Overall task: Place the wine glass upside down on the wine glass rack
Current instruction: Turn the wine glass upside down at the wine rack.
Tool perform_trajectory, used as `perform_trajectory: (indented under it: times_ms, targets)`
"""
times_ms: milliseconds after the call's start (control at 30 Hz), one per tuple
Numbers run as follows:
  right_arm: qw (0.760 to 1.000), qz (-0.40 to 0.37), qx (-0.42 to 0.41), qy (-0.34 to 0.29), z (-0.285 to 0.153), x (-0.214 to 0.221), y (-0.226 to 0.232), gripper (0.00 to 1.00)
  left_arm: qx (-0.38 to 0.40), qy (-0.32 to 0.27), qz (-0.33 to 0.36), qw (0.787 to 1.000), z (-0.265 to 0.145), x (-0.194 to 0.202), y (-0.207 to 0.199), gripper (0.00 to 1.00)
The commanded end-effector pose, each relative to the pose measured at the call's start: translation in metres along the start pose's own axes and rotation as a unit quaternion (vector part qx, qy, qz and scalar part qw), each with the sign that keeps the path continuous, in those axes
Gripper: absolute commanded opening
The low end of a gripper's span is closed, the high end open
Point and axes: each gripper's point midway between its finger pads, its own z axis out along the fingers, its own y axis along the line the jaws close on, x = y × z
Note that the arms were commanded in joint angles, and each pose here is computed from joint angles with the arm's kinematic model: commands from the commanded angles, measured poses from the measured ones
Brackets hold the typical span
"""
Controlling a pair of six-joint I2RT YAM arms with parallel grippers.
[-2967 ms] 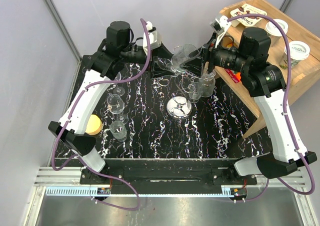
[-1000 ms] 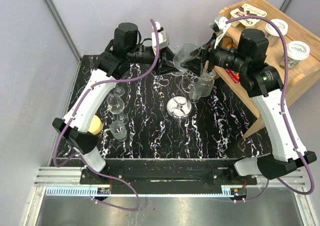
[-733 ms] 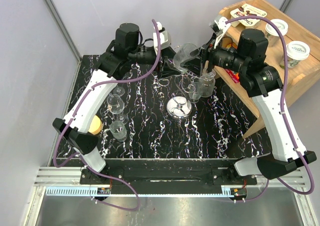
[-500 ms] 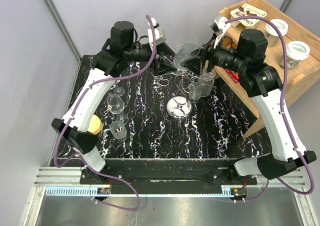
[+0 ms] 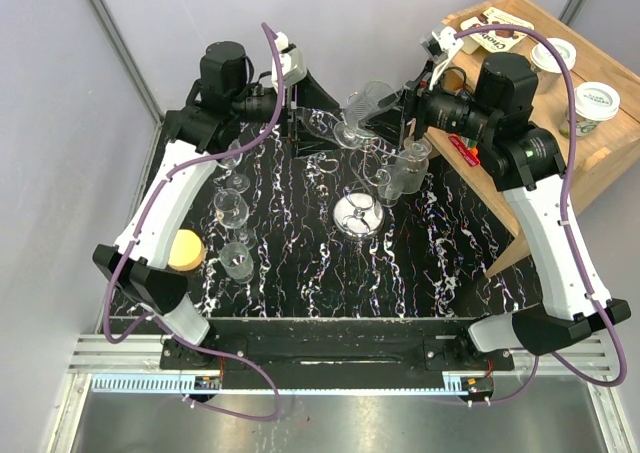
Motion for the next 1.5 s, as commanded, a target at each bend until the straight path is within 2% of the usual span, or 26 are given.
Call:
perform_trajectory:
  times_ms: [0, 467, 833, 933, 1133, 1333, 1433, 1467]
  targets:
    - [0.997, -0.033, -0.034, -0.063, -0.007, -0.044, 0.023, 0.03, 0.047, -0.03, 0.008, 0.998, 0.001, -0.014, -0.015, 0.99]
    - [0.996, -0.033, -0.048, -0.069, -0.008, -0.051, 0.029, 0.04, 0.074, -0.03, -0.01, 0.997, 0.025, -0.006, -0.018, 0.99]
    - [0.996, -0.04, -0.044, -0.071, -0.013, -0.052, 0.031, 0.04, 0.076, -0.029, -0.016, 0.997, 0.027, -0.003, -0.018, 0.98]
    - [0.996, -0.042, -0.044, -0.071, -0.013, -0.052, 0.031, 0.04, 0.077, -0.03, -0.016, 0.996, 0.027, -0.003, -0.019, 0.91]
    - [0.995, -0.046, -0.042, -0.075, -0.016, -0.054, 0.033, 0.04, 0.078, -0.028, -0.023, 0.996, 0.028, 0.0, -0.018, 0.7]
    - [0.995, -0.051, -0.038, -0.075, -0.017, -0.055, 0.032, 0.04, 0.079, -0.027, -0.027, 0.996, 0.027, 0.002, -0.018, 0.56]
    - [0.995, -0.053, -0.035, -0.075, -0.018, -0.055, 0.031, 0.04, 0.082, -0.028, -0.024, 0.996, 0.027, -0.001, -0.02, 0.46]
    - [0.995, -0.055, -0.035, -0.075, -0.019, -0.055, 0.032, 0.04, 0.082, -0.029, -0.023, 0.996, 0.026, -0.001, -0.021, 0.4]
